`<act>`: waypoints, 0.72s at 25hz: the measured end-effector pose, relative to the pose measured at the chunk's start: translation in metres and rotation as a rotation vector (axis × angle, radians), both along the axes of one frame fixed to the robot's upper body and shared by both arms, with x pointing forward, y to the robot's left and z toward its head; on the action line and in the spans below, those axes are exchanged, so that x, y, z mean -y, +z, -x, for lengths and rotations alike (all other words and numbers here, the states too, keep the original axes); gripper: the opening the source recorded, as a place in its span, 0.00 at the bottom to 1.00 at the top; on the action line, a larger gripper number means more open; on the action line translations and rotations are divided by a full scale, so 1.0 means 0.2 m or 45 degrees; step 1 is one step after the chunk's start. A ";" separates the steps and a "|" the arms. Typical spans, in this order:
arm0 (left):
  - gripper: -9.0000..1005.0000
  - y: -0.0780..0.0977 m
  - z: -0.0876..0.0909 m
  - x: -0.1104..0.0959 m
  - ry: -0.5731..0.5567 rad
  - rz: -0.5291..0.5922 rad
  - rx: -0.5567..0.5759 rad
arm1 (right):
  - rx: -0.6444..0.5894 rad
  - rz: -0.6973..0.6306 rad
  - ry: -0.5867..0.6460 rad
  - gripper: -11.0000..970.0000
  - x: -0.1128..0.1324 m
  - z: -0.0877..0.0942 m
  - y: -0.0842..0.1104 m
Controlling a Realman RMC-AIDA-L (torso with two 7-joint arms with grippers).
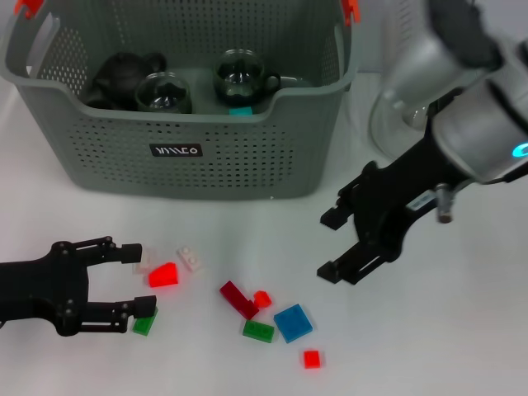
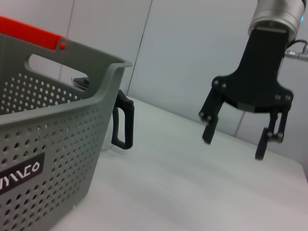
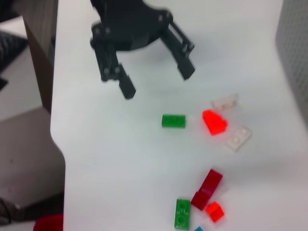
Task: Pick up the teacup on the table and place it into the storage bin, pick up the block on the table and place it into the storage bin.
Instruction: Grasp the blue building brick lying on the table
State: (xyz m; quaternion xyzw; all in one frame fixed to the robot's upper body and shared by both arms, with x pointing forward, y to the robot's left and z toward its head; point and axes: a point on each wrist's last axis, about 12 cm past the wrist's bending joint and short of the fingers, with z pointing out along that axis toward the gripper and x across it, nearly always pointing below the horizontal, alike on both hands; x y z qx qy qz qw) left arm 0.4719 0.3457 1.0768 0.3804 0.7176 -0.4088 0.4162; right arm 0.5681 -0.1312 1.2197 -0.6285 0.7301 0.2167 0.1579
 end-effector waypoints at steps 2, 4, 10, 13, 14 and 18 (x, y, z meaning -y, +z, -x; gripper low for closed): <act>0.86 0.00 0.00 0.00 0.003 0.002 0.002 | -0.007 0.035 0.031 0.80 -0.05 -0.01 -0.02; 0.86 0.00 0.00 0.00 0.006 0.003 0.002 | -0.033 0.071 0.055 0.79 -0.09 -0.02 -0.05; 0.86 -0.01 0.00 0.00 0.014 0.005 -0.003 | 0.004 0.202 0.099 0.75 -0.16 -0.05 -0.14; 0.86 -0.01 0.00 0.00 0.018 0.007 -0.007 | 0.049 0.233 0.120 0.72 -0.20 -0.04 -0.18; 0.86 -0.01 0.00 0.00 0.019 0.007 -0.007 | 0.064 0.242 0.131 0.72 -0.21 -0.04 -0.18; 0.86 -0.02 0.01 0.01 0.021 0.015 -0.012 | 0.110 0.286 0.190 0.73 -0.26 -0.01 -0.23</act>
